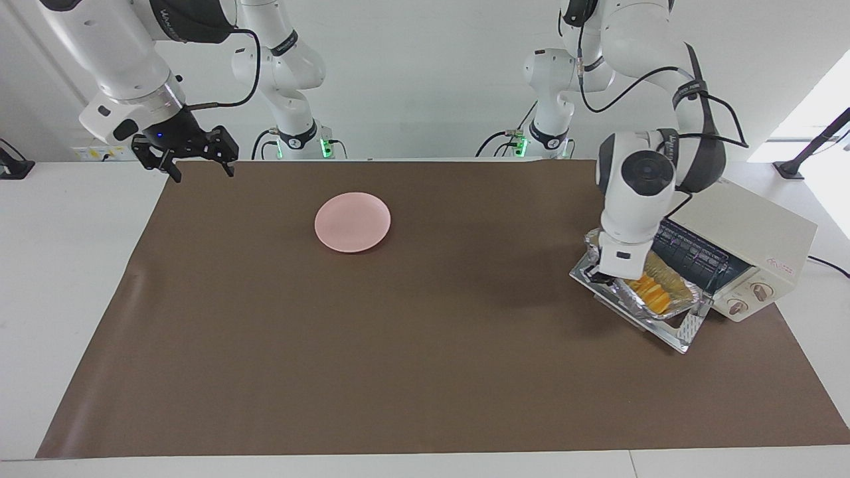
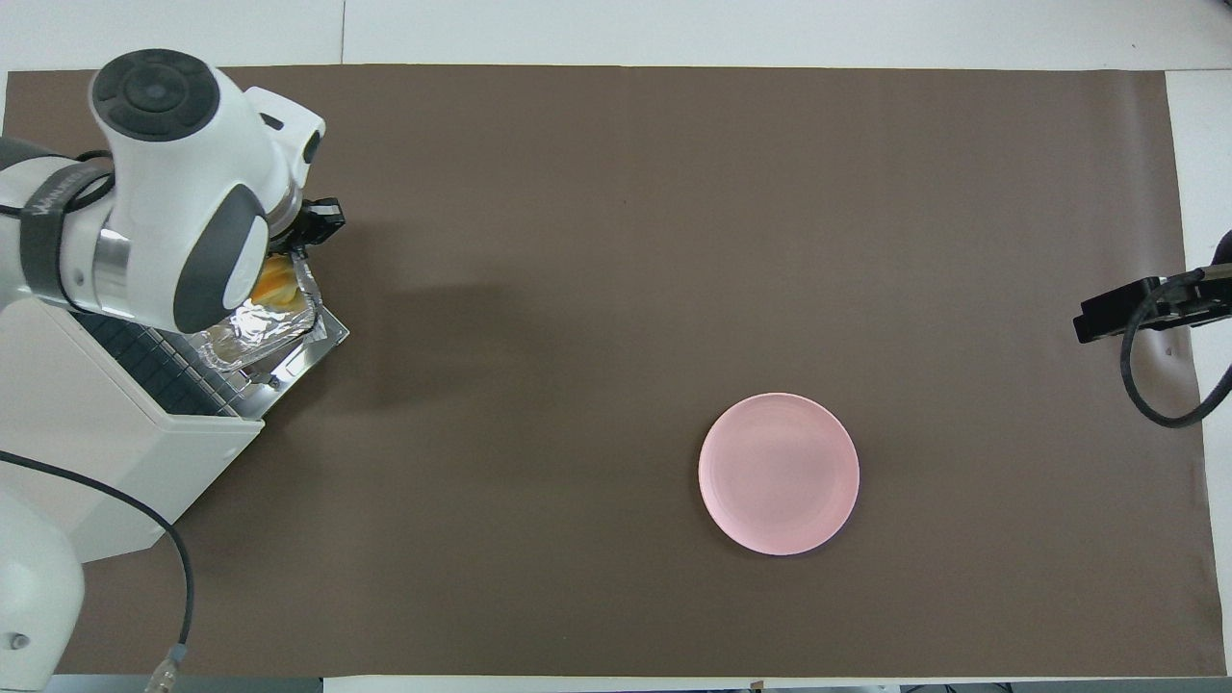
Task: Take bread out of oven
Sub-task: 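Carry the foil tray and set it on the table beside the plate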
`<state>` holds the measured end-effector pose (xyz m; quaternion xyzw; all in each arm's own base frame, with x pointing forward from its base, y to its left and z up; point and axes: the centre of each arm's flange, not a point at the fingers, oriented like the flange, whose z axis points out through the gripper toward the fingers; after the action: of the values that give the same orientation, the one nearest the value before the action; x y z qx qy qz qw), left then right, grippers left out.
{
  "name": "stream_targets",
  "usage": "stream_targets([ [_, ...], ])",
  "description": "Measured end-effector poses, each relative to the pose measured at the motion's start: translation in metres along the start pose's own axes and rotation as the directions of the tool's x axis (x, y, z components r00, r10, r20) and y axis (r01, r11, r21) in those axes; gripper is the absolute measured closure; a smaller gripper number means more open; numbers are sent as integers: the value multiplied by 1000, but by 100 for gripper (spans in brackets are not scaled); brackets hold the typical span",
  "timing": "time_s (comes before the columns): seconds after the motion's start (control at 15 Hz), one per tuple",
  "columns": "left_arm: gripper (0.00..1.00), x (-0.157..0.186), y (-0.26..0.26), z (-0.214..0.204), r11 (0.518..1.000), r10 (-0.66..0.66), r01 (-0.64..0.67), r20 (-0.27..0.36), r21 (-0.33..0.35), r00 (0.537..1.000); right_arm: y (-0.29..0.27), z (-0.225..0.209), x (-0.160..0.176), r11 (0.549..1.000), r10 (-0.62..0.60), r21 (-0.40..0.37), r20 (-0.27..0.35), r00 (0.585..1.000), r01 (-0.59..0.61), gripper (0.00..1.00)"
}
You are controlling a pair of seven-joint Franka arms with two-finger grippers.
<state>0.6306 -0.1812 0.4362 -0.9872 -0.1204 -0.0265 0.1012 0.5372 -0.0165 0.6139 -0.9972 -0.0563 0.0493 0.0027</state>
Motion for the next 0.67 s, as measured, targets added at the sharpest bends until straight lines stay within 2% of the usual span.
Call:
stream_targets([
  [0.13, 98, -35, 70, -24, 994, 91, -91, 0, -62, 996, 0, 0, 0, 1000, 0, 0, 0, 1000, 0, 0],
  [0.27, 98, -79, 129, -27, 979, 186, -184, 10, -88, 983, 0, 0, 0, 1000, 0, 0, 0, 1000, 0, 0],
  [0.47, 98, -142, 202, -2, 947, 315, -312, 26, -78, 949, 0, 0, 0, 1000, 1, 0, 0, 1000, -1, 0],
  [0.67, 98, -170, 234, 24, 931, 360, -355, 54, -86, 931, 1, 0, 0, 1000, 2, 0, 0, 1000, -2, 0],
])
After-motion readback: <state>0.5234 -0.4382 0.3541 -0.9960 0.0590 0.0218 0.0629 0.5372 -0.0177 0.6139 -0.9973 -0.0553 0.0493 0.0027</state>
